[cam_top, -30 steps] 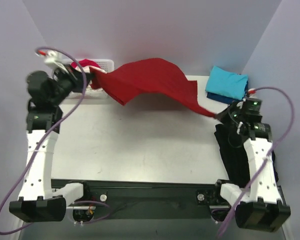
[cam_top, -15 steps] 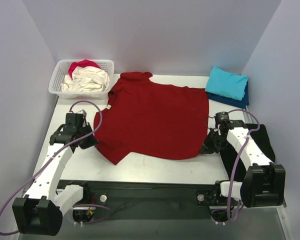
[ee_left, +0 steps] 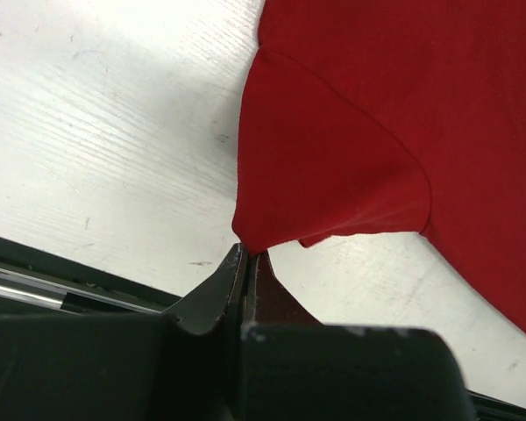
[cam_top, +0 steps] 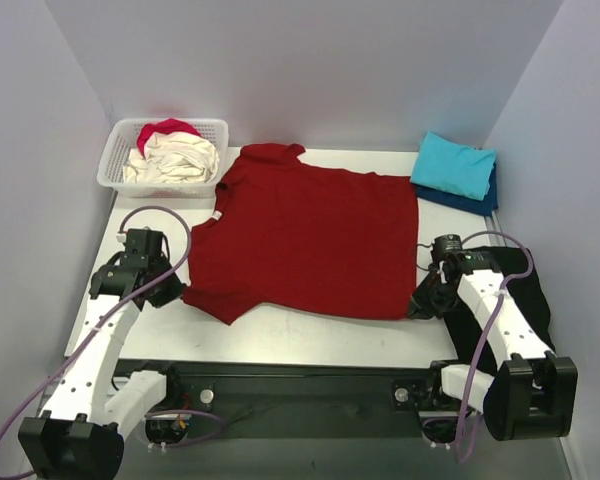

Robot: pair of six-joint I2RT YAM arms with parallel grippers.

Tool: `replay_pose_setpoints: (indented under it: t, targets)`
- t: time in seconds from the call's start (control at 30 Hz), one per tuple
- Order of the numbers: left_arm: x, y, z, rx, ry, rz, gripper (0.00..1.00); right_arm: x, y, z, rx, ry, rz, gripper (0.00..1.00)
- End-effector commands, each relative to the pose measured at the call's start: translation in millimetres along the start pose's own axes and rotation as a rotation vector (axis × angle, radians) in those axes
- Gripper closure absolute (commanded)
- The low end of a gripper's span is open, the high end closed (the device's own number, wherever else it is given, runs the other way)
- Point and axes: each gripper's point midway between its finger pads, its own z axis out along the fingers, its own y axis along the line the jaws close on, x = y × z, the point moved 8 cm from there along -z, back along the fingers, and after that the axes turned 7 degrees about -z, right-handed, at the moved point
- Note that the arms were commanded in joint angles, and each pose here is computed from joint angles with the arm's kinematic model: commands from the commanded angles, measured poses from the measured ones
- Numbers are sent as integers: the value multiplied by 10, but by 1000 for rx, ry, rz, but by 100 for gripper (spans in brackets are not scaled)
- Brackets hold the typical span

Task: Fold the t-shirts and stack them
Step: Flatten out the tshirt

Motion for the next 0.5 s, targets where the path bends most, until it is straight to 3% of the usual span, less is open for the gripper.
replay_pose_setpoints:
  t: [0.0, 0.23, 0.47]
  targets:
    - [-44, -75, -207, 38, -14, -53, 100, 99, -91, -23, 67, 9, 43, 100]
    - [102, 40, -262, -34, 106, -22, 100, 88, -94, -33, 107, 33, 40, 100]
    - [247, 158, -444, -14, 132, -57, 100, 137, -135, -67, 124, 57, 26, 100]
